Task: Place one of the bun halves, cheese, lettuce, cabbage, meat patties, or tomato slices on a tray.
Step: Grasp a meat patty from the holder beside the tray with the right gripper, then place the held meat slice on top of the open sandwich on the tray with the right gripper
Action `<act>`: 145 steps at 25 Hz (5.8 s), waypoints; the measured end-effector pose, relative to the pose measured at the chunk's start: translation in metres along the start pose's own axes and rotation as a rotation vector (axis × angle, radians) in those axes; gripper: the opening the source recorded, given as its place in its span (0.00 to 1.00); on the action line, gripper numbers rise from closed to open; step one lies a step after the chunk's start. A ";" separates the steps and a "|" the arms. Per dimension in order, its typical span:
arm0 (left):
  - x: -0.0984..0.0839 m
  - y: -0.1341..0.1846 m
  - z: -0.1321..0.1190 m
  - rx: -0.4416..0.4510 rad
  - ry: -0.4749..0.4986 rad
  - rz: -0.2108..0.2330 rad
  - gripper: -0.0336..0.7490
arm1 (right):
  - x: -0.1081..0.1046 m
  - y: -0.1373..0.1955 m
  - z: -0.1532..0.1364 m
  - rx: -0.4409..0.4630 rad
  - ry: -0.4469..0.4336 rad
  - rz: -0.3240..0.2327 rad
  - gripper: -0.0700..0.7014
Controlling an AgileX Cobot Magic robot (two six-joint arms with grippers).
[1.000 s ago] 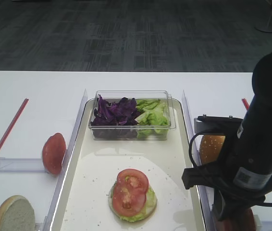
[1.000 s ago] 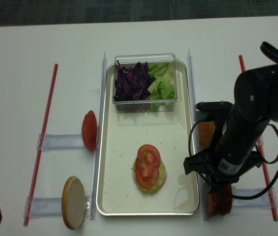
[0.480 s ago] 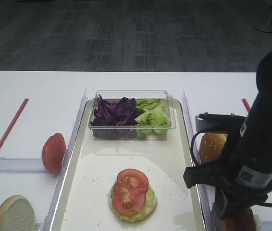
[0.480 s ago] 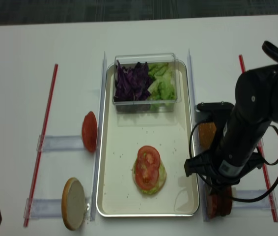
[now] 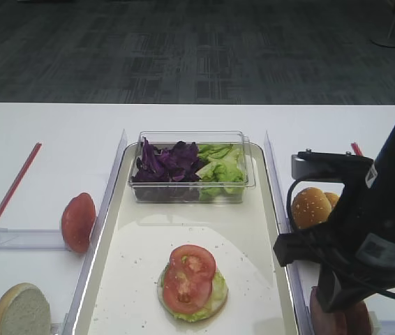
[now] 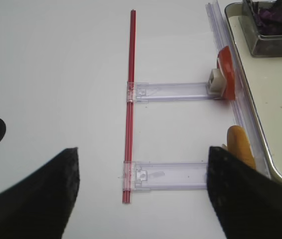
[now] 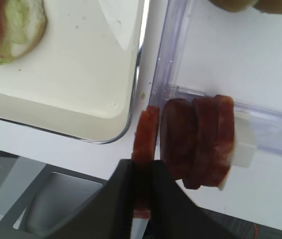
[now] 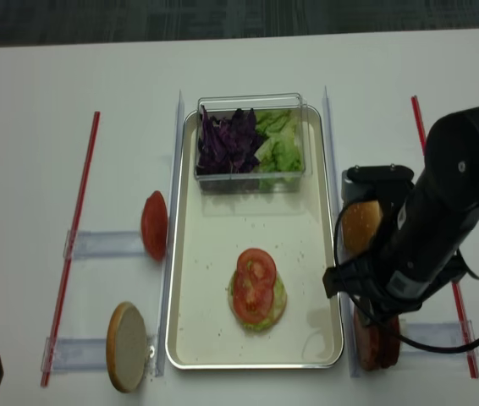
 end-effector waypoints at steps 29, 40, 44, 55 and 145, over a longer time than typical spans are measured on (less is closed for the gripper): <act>0.000 0.000 0.000 0.000 0.000 0.000 0.67 | 0.022 -0.013 0.049 -0.119 -0.050 0.058 0.24; 0.000 0.000 0.000 0.000 0.000 0.000 0.67 | 0.031 -0.021 0.051 -0.168 -0.094 0.124 0.24; 0.000 0.000 0.000 0.000 -0.001 0.000 0.67 | 0.032 -0.023 0.052 -0.178 -0.101 0.133 0.24; 0.000 0.000 0.000 0.000 -0.001 0.000 0.67 | 0.052 -0.035 0.038 -0.172 -0.209 0.187 0.24; 0.000 0.000 0.000 0.002 -0.001 0.000 0.67 | 0.066 -0.101 -0.044 -0.112 -0.787 0.193 0.38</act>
Point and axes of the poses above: a point on each arm's last joint axis where the gripper is mounted, z pointing back along that axis away from the gripper, x along the wrist's bending axis when the last joint is at zero, y = z × x, the point moved 9 cm from there along -z, pointing out along that axis toward the gripper, and after that the axes turned 2 degrees about z, right-handed, at the moved point
